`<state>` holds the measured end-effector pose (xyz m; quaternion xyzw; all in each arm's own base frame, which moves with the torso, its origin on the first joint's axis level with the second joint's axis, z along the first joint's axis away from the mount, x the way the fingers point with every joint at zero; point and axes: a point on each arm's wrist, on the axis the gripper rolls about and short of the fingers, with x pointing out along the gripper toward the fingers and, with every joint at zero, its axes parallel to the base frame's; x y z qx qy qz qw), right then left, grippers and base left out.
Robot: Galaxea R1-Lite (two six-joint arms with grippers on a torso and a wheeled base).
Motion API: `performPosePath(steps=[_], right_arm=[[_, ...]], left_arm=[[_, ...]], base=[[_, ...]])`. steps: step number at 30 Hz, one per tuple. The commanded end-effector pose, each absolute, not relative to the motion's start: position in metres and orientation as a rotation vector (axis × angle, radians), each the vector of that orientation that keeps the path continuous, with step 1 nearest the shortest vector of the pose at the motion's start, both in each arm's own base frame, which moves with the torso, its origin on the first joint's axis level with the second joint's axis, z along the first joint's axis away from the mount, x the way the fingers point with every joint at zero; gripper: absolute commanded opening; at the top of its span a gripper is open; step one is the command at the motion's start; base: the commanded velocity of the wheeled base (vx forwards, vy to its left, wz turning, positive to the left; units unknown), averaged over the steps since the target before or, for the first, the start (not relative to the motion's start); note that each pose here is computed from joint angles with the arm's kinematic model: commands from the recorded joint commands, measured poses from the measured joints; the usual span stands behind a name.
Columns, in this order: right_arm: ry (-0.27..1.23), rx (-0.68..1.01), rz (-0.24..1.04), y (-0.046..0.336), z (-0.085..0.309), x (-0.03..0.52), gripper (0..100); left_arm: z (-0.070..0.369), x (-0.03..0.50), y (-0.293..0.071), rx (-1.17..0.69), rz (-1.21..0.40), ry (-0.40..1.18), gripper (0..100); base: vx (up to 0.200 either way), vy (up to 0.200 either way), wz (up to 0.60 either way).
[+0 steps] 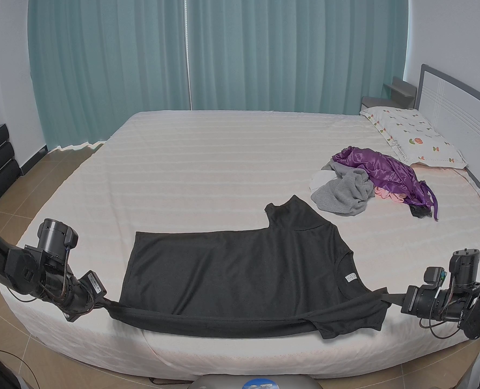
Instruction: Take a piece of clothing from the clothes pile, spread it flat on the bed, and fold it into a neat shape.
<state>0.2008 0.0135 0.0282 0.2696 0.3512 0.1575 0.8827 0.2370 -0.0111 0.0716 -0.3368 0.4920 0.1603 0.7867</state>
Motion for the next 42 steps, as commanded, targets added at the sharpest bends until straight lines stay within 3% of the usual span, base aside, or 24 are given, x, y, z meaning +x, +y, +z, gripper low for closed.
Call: performPosePath(steps=[1, 25, 42], right_arm=[[0.726, 0.560, 0.328, 0.014, 0.023, 0.218, 0], [0.773, 0.564, 0.278, 0.013, -0.007, 0.304, 0], [0.810, 0.563, 0.248, 0.013, -0.031, 0.324, 0]], left_arm=[[0.067, 0.255, -0.007, -0.739, 0.366, 1.058, 0], [0.028, 0.325, -0.008, -0.778, 0.388, 1.098, 0], [0.014, 0.339, -0.009, -0.765, 0.399, 1.111, 0]], base=[[0.000, 0.000, 0.00], [0.000, 0.000, 0.00], [0.000, 0.000, 0.00]])
